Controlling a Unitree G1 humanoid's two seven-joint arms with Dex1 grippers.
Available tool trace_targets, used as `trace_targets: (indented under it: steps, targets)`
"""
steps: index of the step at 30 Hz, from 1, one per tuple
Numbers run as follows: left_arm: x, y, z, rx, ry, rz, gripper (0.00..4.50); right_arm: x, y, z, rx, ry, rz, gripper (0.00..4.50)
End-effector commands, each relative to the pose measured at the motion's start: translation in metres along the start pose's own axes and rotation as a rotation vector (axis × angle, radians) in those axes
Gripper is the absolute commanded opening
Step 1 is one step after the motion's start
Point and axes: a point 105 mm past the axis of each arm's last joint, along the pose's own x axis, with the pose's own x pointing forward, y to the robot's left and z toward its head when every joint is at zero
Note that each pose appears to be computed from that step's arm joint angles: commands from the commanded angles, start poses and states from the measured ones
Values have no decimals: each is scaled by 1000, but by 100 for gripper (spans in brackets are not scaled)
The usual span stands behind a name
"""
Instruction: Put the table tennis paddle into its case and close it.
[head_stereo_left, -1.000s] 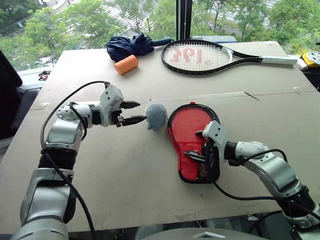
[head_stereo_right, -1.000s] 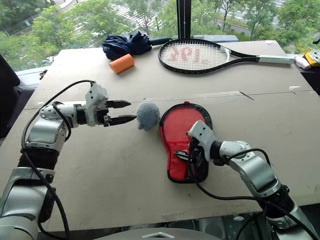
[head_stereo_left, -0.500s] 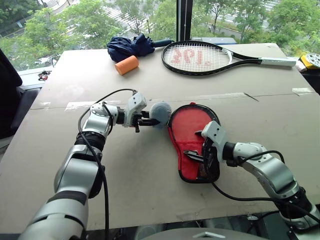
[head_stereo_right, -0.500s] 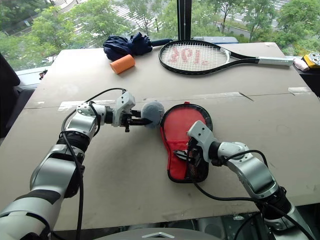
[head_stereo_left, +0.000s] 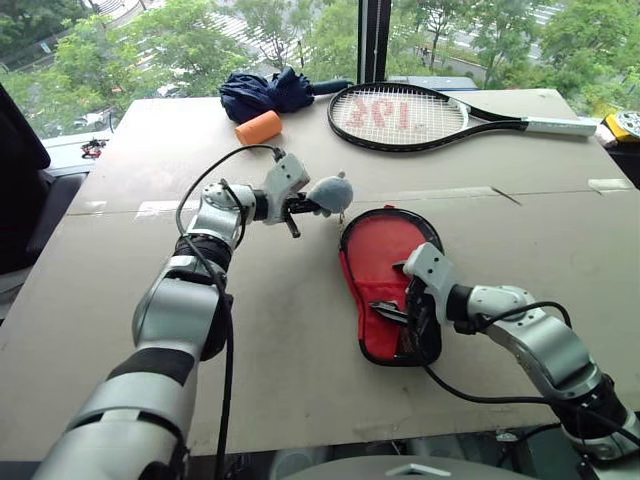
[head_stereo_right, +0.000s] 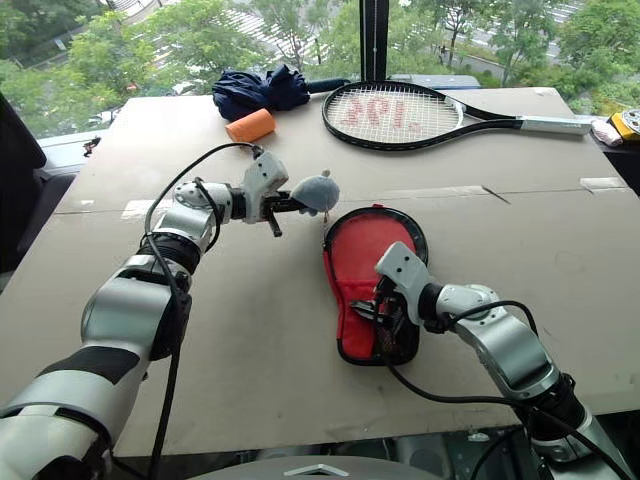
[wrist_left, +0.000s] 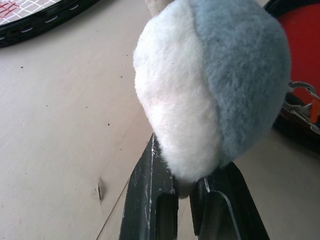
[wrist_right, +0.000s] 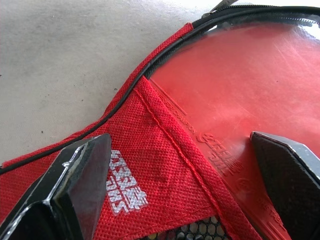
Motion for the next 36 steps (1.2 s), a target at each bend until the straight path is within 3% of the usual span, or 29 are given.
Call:
trace_targets:
  steps: [1, 7, 12, 21, 26, 34, 36]
  targets:
    - [17, 8, 27, 81, -3, 107, 14, 1, 7, -47, 99, 188, 31, 450]
    - [49, -8, 46, 174, 33, 173, 14, 1, 11, -48, 98, 196, 33, 450]
    - [79, -28, 78, 194, -26, 267, 14, -1, 15, -49, 107, 201, 32, 450]
    - [96, -42, 106, 292, -27, 375, 14, -2, 22, -51, 118, 208, 47, 450]
    - [93, -33, 112, 354, 13, 496, 14, -1, 26, -50, 123, 205, 56, 450]
    - [103, -50, 139, 248, -53, 479, 14, 0, 28, -51, 135, 198, 53, 450]
    - [108, -62, 157, 179, -128, 435, 14, 1, 28, -51, 137, 195, 51, 450]
